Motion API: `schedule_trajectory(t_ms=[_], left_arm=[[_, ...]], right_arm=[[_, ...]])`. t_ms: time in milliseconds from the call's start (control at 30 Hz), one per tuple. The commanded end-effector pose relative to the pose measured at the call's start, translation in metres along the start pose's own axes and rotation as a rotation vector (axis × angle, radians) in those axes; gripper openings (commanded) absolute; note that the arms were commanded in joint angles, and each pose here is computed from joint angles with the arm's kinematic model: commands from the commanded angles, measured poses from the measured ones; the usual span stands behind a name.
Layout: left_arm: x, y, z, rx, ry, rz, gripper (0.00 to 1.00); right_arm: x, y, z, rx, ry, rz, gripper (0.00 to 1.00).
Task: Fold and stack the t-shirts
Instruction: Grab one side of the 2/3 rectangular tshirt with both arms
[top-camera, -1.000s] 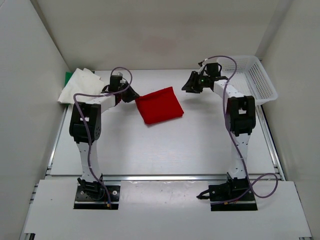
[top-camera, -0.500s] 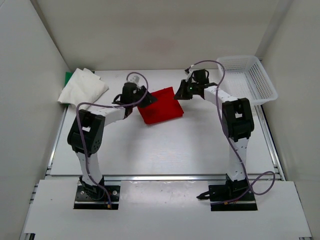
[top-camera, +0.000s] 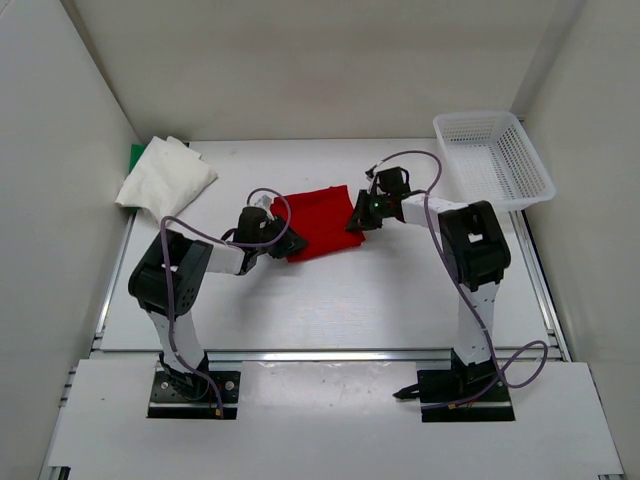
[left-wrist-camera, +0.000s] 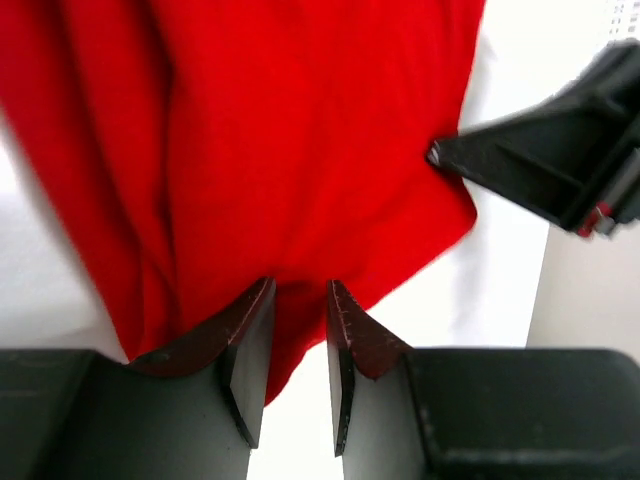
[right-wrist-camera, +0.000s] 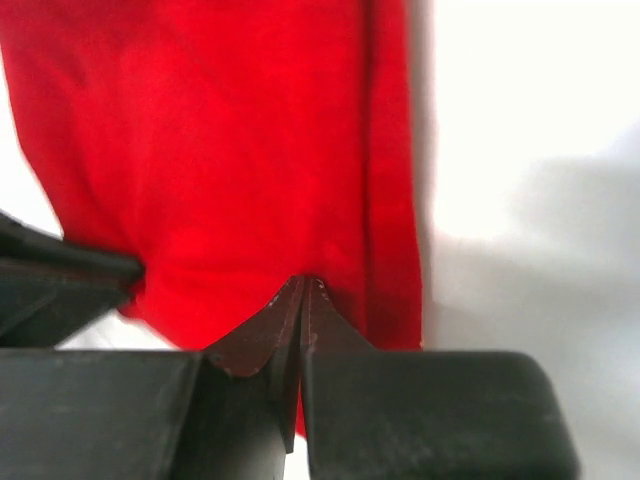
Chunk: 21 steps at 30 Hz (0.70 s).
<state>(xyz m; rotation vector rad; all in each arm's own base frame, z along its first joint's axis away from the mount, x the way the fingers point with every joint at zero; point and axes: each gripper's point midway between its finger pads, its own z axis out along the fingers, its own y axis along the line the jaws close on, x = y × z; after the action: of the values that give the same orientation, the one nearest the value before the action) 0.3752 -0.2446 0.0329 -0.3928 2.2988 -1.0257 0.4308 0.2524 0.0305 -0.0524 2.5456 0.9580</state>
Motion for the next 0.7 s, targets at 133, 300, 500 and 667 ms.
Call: schedule_trajectory(t_ms=[133,300,500,667], left_arm=[[-0.003,-0.013,-0.035,0.041,-0.037,0.049,0.39],[-0.005,-0.047,-0.039,0.095,-0.041,0.113,0.40],[-0.010,-0.017,-0.042,0.044,-0.059,0.073,0.39],[-0.017,0.002,-0.051,0.012,-0.065,0.053,0.39]], right_arm=[[-0.011,0.051,-0.043,-0.029,-0.116,-0.090,0.00],[-0.021,0.088,-0.025,-0.072,-0.108,-0.191,0.00],[-0.029,0.109,0.024,-0.131,-0.032,-0.248,0.00],[-0.049,0.115,0.044,-0.206,-0.004,-0.259,0.00]])
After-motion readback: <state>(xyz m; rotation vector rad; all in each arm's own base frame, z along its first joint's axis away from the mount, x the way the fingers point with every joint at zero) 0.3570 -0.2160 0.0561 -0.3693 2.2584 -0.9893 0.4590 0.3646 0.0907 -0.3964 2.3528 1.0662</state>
